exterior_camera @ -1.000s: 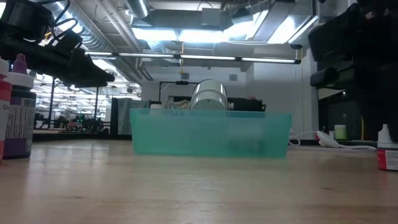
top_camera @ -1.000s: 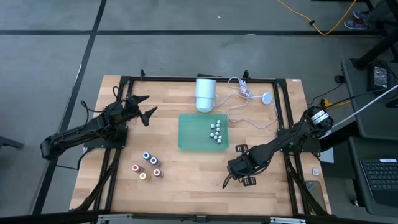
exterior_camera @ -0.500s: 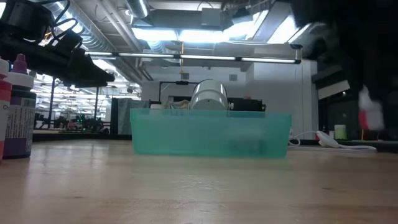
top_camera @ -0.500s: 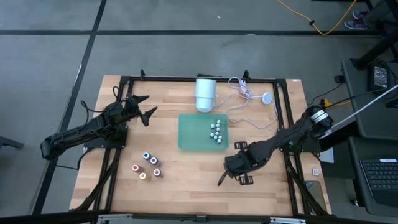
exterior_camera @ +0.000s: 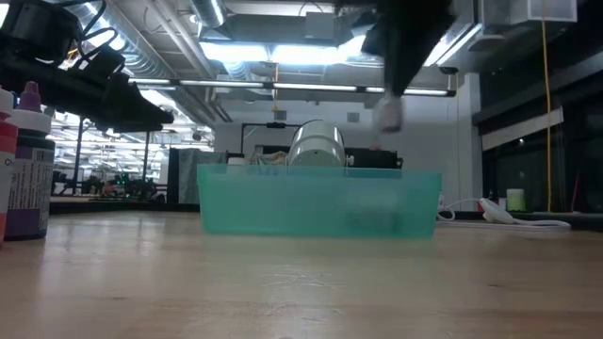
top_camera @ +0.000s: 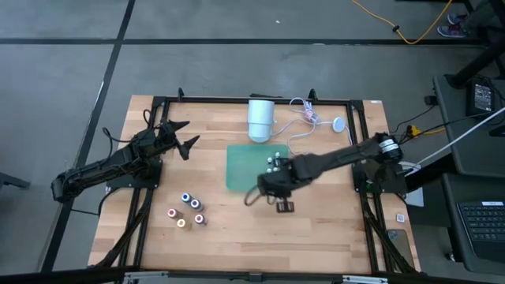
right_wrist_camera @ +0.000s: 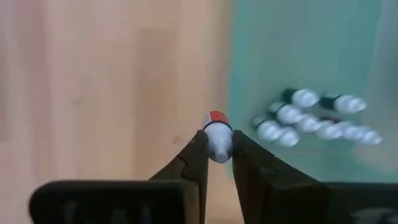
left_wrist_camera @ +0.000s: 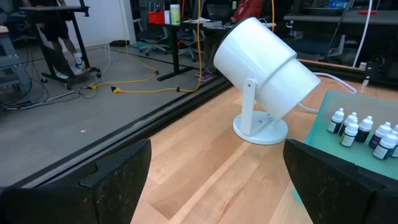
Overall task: Pick & Place food coloring
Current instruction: Put the small red food coloring bottle into the green bin
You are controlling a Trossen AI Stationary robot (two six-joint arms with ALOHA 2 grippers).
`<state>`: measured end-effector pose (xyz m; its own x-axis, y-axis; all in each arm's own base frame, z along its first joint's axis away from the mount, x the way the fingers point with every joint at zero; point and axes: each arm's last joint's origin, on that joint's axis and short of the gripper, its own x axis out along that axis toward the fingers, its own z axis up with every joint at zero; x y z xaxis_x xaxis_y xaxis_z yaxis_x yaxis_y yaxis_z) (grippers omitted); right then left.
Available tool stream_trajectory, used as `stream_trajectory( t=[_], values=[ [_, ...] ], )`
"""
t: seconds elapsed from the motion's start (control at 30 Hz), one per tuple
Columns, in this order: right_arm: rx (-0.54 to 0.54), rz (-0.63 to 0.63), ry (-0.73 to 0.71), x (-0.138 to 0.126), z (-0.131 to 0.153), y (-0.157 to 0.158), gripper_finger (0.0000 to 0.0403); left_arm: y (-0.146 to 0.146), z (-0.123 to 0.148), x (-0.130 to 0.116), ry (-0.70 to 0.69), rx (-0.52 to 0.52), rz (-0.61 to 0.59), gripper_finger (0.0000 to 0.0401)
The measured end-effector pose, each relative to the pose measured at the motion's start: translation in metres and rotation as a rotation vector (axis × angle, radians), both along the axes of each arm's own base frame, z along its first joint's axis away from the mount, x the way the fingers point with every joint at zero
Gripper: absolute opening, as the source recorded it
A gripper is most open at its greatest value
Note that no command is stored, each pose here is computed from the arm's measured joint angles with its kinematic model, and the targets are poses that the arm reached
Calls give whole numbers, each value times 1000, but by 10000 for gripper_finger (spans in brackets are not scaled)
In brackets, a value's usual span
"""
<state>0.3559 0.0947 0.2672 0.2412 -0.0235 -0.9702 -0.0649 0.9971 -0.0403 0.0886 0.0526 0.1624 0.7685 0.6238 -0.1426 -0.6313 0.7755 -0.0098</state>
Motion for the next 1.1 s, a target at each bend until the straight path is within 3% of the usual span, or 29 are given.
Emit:
stream_trajectory(
  t=[0.4,0.9,1.1],
  values=[
    [-30,-97,90,35,-44,-56,62,0,0,0,0,0,0,361],
    [-15,-78,156,51,-87,-57,68,0,0,0,0,0,0,361],
    [-11,-102,165,52,-90,-62,70,0,0,0,0,0,0,361]
  ],
)
